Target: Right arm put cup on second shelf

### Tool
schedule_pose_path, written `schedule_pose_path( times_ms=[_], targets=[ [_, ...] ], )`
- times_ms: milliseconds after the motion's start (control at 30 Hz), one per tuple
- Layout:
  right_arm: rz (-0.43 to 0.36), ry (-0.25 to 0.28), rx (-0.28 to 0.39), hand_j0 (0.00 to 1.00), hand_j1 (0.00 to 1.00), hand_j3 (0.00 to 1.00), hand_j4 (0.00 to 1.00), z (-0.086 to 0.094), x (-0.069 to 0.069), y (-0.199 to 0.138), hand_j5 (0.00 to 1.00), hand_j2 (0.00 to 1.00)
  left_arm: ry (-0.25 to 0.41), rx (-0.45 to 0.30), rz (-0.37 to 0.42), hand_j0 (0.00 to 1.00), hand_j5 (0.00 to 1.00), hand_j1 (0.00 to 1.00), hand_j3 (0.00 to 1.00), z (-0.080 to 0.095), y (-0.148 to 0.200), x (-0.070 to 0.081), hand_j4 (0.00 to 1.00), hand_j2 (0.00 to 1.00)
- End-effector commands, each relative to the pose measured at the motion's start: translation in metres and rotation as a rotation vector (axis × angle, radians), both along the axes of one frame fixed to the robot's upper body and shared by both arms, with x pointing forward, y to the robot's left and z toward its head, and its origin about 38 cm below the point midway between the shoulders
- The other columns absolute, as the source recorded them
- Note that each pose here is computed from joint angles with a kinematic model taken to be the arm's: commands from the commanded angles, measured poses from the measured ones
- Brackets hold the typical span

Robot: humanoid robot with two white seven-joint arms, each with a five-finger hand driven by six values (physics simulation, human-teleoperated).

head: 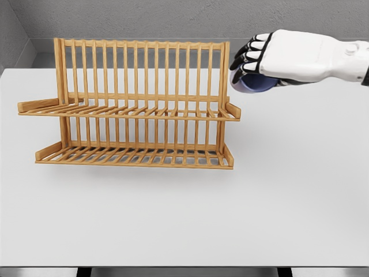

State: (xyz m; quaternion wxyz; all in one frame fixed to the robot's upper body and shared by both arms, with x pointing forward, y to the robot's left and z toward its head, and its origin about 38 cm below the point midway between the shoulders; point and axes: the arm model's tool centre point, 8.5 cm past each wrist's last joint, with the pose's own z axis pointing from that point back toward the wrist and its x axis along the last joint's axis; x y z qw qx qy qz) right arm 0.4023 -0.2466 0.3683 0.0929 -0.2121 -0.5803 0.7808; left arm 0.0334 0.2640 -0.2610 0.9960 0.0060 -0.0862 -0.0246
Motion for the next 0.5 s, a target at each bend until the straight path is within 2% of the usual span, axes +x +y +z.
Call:
schedule_pose_path(
  times_ms=[0, 200, 467],
  targets=[
    [0.01, 0.005, 0.014, 0.66, 0.66, 0.66, 0.66, -0.001, 0.0, 0.004, 0.66, 0.66, 0.0, 0.0, 0.0, 1.0, 1.0, 1.0, 1.0, 0.0, 0.0, 0.0, 1.0, 1.0],
    [0.058, -0.013, 0.049, 0.66, 0.66, 0.66, 0.66, 0.006, 0.001, 0.024, 0.66, 0.66, 0.0, 0.0, 0.0, 1.0, 1.0, 1.0, 1.0, 0.0, 0.0, 0.0, 1.0, 1.0],
    [0.109, 0.007, 0.07, 0.67, 0.67, 0.67, 0.67, -0.002, 0.001, 0.044, 0.67, 0.67, 0.0, 0.0, 0.0, 1.0, 1.0, 1.0, 1.0, 0.0, 0.0, 0.0, 1.0, 1.0]
  ],
)
